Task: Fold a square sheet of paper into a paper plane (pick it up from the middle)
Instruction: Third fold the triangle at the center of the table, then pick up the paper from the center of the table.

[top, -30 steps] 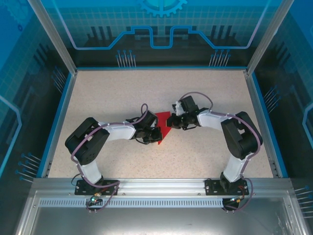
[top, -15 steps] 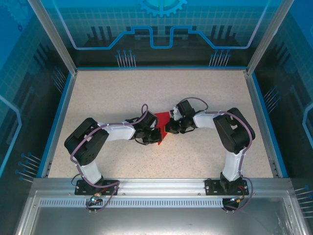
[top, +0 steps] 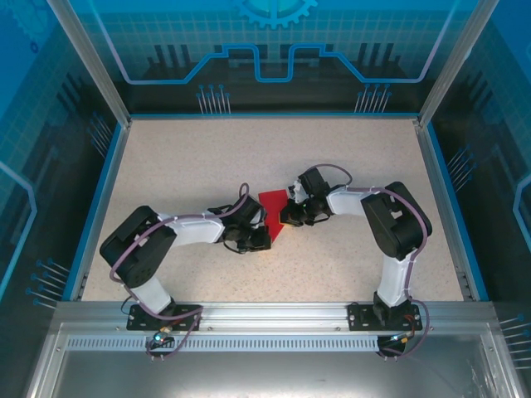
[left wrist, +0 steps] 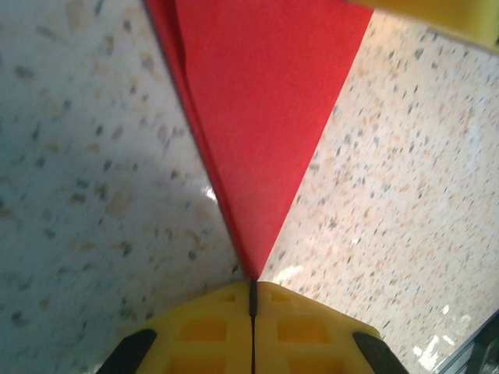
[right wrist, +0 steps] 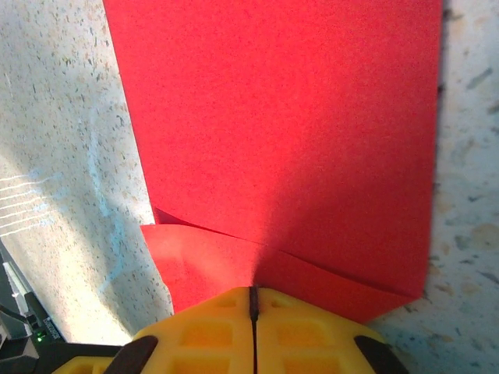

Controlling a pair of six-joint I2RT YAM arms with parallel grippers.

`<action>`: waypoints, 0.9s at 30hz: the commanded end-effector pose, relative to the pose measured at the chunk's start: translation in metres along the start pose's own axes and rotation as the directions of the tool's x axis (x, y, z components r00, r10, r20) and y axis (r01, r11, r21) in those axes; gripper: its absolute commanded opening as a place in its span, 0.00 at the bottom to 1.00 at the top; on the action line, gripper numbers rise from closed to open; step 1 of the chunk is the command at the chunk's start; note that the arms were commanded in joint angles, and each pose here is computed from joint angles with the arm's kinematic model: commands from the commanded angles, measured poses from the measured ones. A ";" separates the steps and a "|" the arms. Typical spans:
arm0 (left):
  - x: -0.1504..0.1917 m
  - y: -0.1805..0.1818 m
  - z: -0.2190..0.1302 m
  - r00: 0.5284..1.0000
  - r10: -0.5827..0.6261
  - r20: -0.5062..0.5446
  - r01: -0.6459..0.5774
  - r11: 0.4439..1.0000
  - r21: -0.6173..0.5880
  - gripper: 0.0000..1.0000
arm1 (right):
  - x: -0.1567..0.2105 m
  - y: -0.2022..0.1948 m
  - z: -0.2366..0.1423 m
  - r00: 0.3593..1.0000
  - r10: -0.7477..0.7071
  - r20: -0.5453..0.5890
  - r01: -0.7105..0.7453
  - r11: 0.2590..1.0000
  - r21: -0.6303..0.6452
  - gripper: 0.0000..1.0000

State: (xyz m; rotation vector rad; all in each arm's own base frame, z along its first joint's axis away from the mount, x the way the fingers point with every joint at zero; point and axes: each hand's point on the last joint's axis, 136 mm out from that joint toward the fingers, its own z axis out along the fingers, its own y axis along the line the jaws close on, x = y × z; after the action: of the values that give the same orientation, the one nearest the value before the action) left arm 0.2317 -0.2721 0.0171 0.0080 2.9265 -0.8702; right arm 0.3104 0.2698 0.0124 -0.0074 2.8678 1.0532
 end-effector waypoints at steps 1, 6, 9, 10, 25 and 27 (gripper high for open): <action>-0.011 -0.017 -0.024 0.996 0.051 0.072 -0.051 0.999 0.002 0.09 | 0.003 0.002 -0.010 1.000 -0.003 0.017 0.002 0.999 0.040 0.09; -0.045 -0.043 -0.045 0.973 0.066 0.220 -0.077 0.996 0.040 0.19 | -0.010 0.021 -0.042 0.993 -0.019 0.117 0.015 0.999 0.030 0.22; -0.059 -0.049 -0.043 0.966 0.054 0.252 -0.064 0.997 0.032 0.18 | -0.012 0.013 -0.050 0.988 0.004 0.152 -0.013 0.998 0.058 0.32; -0.063 -0.049 -0.043 0.965 0.045 0.260 -0.052 0.998 0.019 0.18 | -0.012 0.008 -0.051 0.988 0.016 0.154 -0.026 0.998 0.059 0.36; -0.080 -0.009 -0.013 0.966 -0.001 0.258 0.050 0.982 -0.182 0.09 | -0.010 -0.005 -0.032 0.996 0.053 0.076 -0.052 0.999 -0.007 0.42; -0.080 -0.005 -0.012 0.966 -0.003 0.260 0.057 0.978 -0.200 0.09 | -0.010 -0.004 -0.031 0.996 0.047 0.070 -0.046 0.999 -0.016 0.42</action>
State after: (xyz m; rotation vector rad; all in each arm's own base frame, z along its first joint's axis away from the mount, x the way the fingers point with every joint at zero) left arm 0.3050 -0.2722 0.0370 -0.1162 2.7621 -0.5832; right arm 0.3126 0.2406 0.0290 0.1323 2.8286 0.9967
